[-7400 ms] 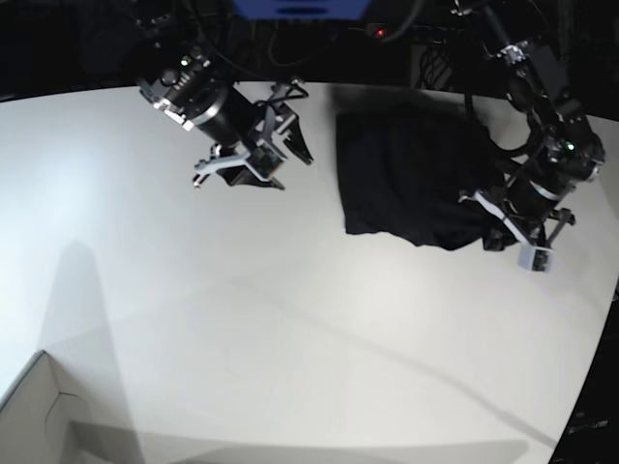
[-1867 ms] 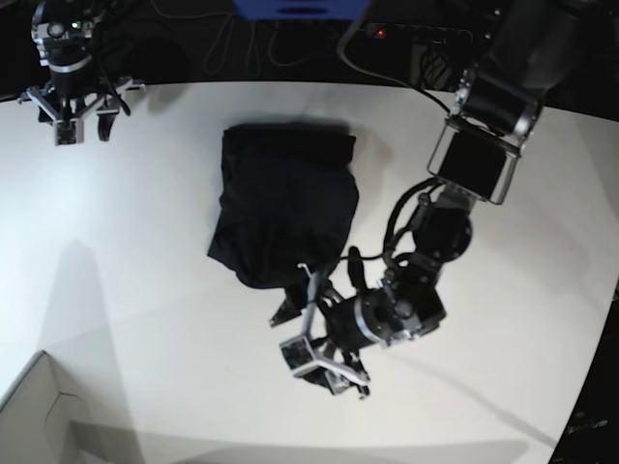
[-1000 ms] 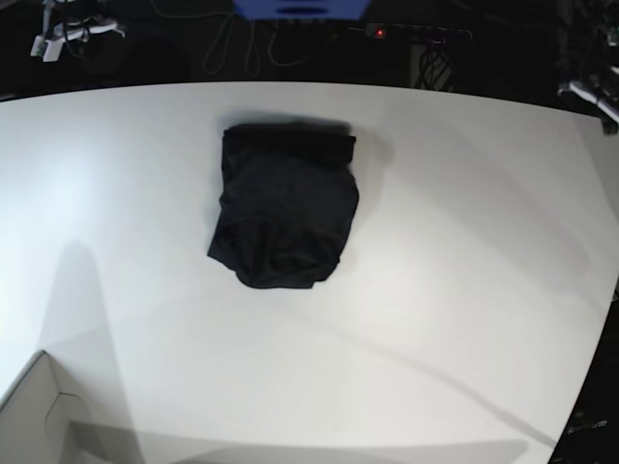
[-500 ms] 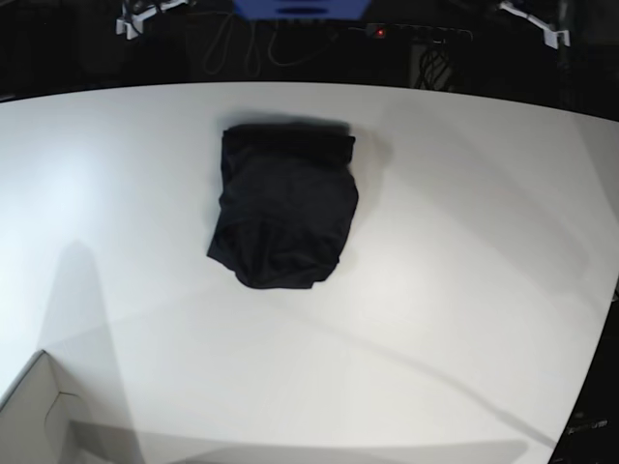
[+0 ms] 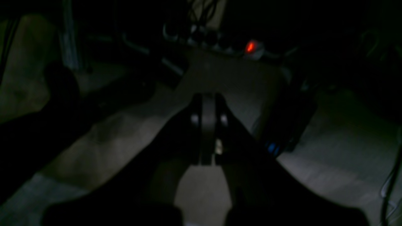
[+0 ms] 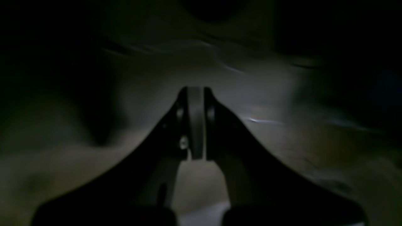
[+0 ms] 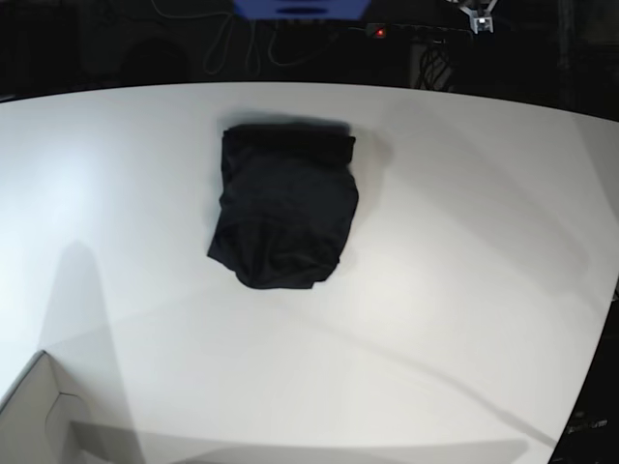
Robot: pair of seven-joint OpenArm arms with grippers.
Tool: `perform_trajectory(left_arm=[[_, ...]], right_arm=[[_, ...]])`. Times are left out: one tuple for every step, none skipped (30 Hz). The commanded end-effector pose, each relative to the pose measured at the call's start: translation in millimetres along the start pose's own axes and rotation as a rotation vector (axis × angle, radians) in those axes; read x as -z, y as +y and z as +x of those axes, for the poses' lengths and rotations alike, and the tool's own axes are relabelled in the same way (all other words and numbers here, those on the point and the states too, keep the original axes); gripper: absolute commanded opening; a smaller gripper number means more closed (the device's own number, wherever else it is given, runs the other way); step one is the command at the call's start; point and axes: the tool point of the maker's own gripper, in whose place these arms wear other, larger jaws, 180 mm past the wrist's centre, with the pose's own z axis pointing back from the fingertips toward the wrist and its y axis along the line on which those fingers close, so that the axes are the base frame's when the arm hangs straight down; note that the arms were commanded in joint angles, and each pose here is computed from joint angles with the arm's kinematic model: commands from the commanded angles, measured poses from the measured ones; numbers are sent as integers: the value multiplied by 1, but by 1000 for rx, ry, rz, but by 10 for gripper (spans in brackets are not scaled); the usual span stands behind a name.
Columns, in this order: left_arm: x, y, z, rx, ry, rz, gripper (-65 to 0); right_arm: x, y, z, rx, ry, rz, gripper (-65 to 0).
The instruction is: Layout the t-shirt on the table in an organized manner, then fold the t-shirt properly
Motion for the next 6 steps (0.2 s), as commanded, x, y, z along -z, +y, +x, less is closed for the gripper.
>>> perform_trajectory(left_arm=[[-1, -1, -4, 0, 2, 4, -650], [-1, -8, -5, -2, 2, -2, -650], [-1, -15, -5, -7, 1, -10, -650], [1, -20, -2, -12, -4, -18, -650], [2, -25, 2, -17, -8, -25, -650], [3, -28, 3, -21, -9, -27, -650]], right_arm=[[5, -5, 17, -40, -49, -38, -650], [5, -6, 19, -74, -52, -60, -650], [4, -8, 19, -104, -54, -75, -650], [4, -8, 22, -125, -60, -88, -650], [6, -8, 28, -136, -71, -97, -650], [6, -8, 30, -147, -75, -104, -650]])
